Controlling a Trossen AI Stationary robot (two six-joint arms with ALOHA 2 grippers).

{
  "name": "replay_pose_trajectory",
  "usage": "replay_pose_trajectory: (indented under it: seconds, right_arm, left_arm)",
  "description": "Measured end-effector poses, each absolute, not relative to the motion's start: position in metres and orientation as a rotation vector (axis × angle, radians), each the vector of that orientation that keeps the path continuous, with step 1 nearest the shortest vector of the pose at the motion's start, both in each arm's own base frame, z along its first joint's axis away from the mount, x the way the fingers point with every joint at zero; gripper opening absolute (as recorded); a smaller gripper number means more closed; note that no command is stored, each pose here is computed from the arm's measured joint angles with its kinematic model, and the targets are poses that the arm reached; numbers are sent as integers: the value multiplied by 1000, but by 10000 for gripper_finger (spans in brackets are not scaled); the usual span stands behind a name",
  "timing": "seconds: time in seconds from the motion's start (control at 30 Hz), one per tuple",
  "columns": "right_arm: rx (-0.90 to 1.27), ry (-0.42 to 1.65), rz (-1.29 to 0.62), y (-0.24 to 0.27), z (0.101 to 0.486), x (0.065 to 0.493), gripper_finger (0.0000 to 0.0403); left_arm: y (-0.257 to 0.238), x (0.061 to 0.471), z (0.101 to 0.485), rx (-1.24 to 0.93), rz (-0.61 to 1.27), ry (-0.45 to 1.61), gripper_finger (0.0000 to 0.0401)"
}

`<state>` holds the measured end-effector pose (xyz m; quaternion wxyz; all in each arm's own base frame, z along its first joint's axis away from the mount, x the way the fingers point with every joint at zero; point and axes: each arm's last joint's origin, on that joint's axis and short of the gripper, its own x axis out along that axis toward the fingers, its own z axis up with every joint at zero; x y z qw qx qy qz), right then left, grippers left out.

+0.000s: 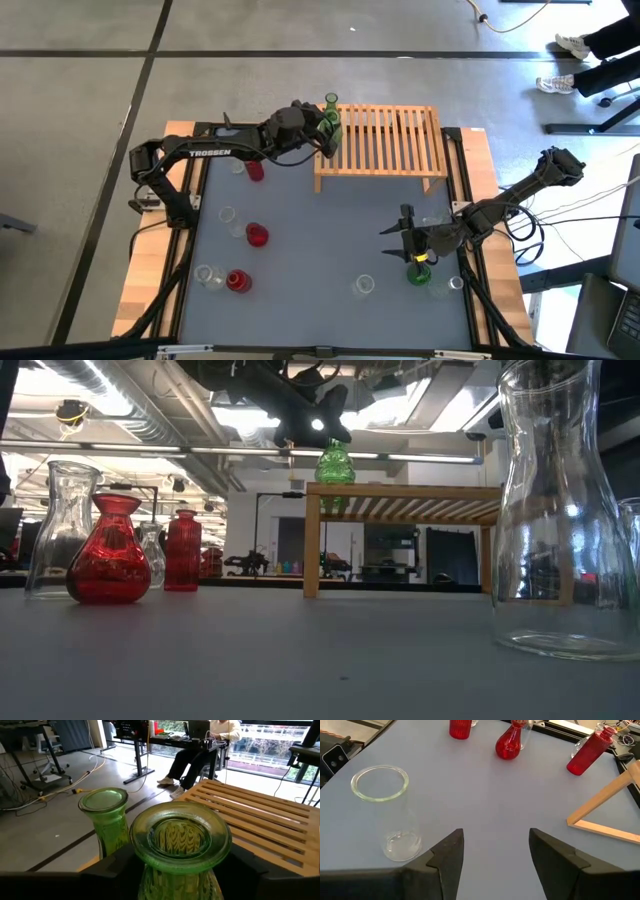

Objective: Sort vases onto shelf
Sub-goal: Put the top green vase on the shelf, aligned with the other green flower vase

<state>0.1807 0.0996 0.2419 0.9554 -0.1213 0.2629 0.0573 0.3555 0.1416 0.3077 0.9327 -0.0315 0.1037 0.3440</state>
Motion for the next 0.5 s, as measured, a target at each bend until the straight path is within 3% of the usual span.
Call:
replay_pose_trajectory:
  seconds: [0.5]
  right_arm:
    - [-246, 533, 117, 100, 242, 181, 209]
  left_arm:
    - [140, 356, 312, -64, 700, 182, 252]
